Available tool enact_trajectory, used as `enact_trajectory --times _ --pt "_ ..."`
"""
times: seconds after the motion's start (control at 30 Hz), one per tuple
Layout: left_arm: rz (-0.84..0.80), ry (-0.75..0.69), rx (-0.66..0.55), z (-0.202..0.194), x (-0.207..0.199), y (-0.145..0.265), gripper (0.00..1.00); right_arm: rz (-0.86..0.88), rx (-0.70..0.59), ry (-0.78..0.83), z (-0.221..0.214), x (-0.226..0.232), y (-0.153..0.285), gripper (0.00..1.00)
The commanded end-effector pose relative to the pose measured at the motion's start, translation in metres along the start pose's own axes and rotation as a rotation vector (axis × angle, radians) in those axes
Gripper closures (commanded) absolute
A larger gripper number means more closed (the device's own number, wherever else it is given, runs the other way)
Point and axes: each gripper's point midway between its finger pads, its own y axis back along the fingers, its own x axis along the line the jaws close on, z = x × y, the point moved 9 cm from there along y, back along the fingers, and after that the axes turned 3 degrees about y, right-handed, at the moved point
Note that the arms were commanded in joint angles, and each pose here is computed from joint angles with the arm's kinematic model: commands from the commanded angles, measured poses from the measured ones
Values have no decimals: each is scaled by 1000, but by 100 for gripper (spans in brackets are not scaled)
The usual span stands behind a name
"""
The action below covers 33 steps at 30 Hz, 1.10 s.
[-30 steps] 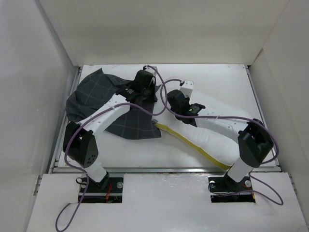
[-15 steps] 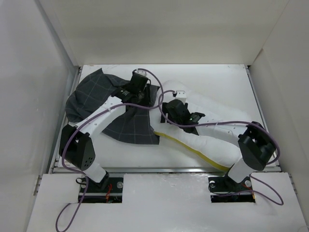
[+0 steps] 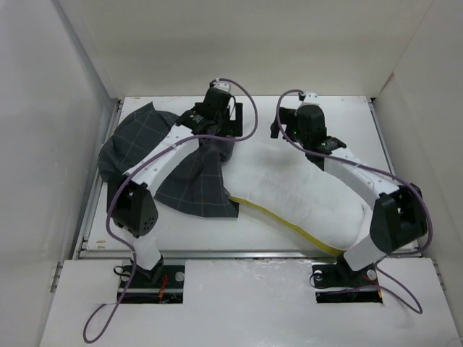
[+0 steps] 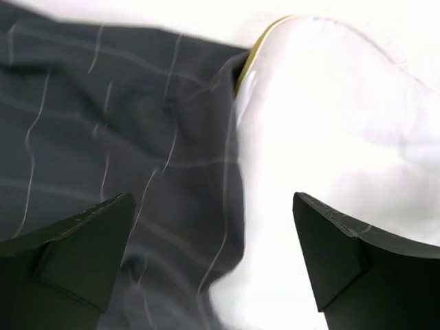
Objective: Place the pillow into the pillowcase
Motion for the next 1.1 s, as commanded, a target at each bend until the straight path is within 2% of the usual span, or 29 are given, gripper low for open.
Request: enact_trajectory --times 0.0,0.03,0.1,0.17,0.23,0.27,0.33,0.4,0.47,0.5,0.53,0.57,0.6,0.67,0.73,0.8,0.83,0.9,1.07 --pt "-51 -127 46 4 -8 -23 0 149 -9 131 18 1 -25 0" --pt "-34 -137 87 -4 -9 -39 0 149 17 153 11 -2 -42 0" --pt "0 -158 128 -10 -7 -49 0 161 2 170 21 -5 -59 0" --pt "40 -172 173 -21 -3 -61 0 171 48 168 8 -9 -83 0" --pt "50 -178 197 -28 -1 -66 0 242 41 181 13 0 -95 0" --pt "46 -180 213 -34 -1 -72 0 260 73 181 2 0 -107 0" --pt "47 -175 228 -36 3 -77 19 291 75 170 4 5 -117 0" --pt "53 -178 243 -40 2 -85 49 288 125 158 -13 3 -128 0" --pt "81 -177 254 -40 7 -92 80 320 142 156 -17 5 -129 11" --pt "99 -171 266 -43 9 -95 100 330 167 154 -26 4 -131 19" --pt "119 -154 257 -37 12 -97 100 360 163 167 -28 5 -131 65" --pt "112 -150 239 -31 9 -95 100 401 164 166 -32 6 -128 93" --pt "106 -145 222 -26 7 -94 100 422 148 158 -27 9 -121 100" --pt "87 -124 172 -8 0 -91 100 500 151 186 -35 9 -106 100" --pt "70 -98 125 7 -6 -85 100 547 31 193 -13 15 -82 100" --pt "37 -73 77 25 -14 -75 100 600 -5 181 -24 23 -61 100" --pt "13 -69 71 29 -17 -72 100 624 -56 192 -14 29 -44 100" --pt "-1 -61 36 40 -20 -67 100 656 -63 180 -21 44 -31 100" --pt "-51 -75 31 36 -40 -54 100 713 -48 183 -46 76 -10 100"
